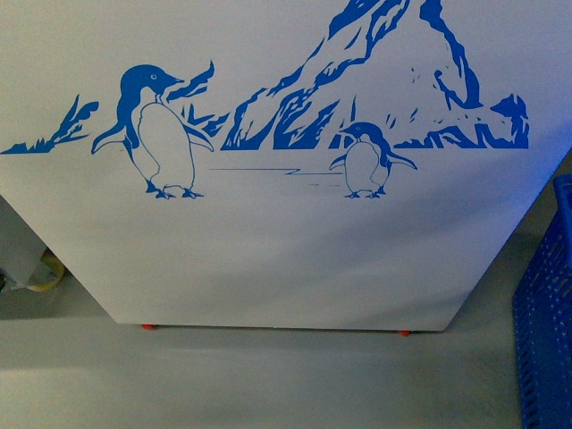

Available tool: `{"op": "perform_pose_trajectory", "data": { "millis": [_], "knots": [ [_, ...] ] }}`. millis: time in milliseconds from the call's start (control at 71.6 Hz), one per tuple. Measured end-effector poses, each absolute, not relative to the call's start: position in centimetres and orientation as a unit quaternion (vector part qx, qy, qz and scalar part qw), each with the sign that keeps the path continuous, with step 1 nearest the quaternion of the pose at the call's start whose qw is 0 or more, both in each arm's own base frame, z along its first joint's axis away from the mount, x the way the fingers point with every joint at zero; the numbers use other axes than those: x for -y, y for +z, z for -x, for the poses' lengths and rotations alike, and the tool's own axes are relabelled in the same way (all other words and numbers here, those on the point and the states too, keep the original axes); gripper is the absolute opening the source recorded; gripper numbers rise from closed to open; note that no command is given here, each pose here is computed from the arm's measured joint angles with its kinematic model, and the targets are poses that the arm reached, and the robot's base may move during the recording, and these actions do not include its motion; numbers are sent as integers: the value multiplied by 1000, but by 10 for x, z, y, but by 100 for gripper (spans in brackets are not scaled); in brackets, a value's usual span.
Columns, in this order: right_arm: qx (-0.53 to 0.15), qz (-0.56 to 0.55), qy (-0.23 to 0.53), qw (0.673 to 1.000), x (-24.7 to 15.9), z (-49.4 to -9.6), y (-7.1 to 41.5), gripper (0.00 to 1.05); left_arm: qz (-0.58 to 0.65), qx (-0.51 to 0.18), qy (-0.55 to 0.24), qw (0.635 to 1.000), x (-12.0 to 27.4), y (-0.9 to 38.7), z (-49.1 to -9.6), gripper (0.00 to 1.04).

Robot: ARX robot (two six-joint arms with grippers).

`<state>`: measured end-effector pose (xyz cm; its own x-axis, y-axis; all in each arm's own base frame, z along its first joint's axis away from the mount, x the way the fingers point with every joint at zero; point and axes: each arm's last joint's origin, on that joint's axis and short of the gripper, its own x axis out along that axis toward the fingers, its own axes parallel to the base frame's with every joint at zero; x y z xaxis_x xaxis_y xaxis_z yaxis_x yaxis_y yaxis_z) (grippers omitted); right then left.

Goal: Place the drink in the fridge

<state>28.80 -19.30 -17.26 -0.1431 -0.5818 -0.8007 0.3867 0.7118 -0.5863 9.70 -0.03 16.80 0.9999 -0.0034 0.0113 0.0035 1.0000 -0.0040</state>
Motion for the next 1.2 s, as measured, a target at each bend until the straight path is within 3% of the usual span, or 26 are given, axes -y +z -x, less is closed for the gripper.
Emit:
{"op": "perform_pose_trajectory", "data": {
  "millis": [629,992,1201],
  "knots": [
    [-665,83,-374,641,211,-277,-194,98,2,6,-2,1000,0,168,-97,97],
    [-673,86,-375,632,214,-270,-197,51,2,6,-2,1000,0,168,-97,97],
    [-676,85,-375,629,211,-265,-197,40,2,6,-2,1000,0,168,-97,97]
  ]
}}
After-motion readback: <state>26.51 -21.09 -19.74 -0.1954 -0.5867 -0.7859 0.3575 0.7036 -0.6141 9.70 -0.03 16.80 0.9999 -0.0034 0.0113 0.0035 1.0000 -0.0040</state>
